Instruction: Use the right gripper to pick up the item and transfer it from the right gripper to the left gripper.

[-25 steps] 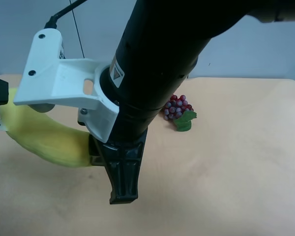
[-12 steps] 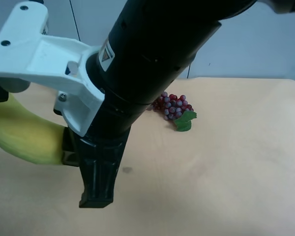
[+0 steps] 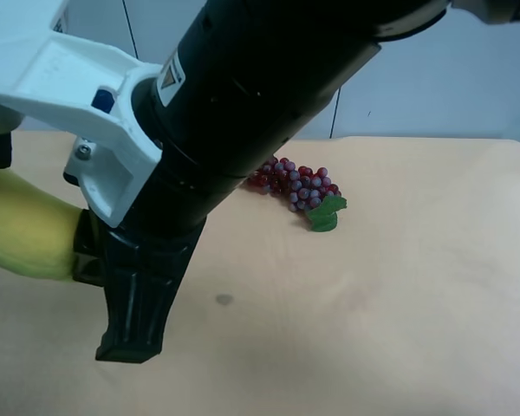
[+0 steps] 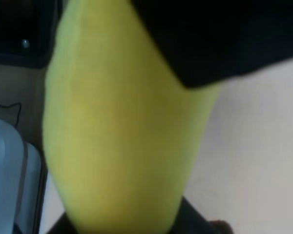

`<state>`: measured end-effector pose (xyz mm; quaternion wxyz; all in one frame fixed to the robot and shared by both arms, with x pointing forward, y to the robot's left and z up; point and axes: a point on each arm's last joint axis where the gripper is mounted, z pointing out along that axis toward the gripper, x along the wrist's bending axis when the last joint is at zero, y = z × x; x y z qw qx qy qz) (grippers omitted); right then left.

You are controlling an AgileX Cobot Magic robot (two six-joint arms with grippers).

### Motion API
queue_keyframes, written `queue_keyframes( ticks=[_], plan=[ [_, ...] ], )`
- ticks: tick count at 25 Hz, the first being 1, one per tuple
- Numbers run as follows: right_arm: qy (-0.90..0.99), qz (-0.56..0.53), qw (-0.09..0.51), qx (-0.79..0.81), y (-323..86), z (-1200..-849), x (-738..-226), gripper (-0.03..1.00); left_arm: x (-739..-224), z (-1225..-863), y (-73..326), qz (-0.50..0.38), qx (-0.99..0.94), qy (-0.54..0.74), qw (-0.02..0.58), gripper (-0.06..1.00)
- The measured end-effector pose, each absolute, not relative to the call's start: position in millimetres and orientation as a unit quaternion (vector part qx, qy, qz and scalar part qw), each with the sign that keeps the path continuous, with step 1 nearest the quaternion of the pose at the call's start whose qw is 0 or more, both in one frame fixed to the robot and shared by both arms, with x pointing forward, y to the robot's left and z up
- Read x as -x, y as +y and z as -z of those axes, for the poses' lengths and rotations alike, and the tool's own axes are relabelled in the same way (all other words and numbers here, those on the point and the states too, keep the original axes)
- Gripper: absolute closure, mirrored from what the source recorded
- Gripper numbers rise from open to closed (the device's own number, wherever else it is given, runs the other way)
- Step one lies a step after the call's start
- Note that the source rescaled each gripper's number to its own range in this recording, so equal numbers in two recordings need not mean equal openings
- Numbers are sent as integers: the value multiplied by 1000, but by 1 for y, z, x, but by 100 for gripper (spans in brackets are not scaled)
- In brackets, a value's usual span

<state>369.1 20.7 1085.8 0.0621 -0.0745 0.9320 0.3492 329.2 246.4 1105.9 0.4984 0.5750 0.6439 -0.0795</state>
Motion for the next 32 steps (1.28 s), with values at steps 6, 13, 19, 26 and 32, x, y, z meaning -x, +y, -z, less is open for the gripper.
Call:
queue_keyframes(
  ticks=[6,13,19,26,32],
  plan=[
    [931,-351,62,73,21,-1086,-369,97,-329,-1106,246,82,-576,643,498,38],
    [930,-356,56,69,22,-1087,-368,97,-329,-1107,245,86,-573,641,503,54],
    [930,-357,54,67,22,-1087,-368,97,-329,-1107,245,80,-583,631,505,94],
    [932,-355,48,60,21,-1086,-368,70,-328,-1108,244,80,-586,626,508,94],
    [948,-311,46,56,14,-1081,-368,1,-328,-1108,244,83,-584,625,511,94]
  ],
)
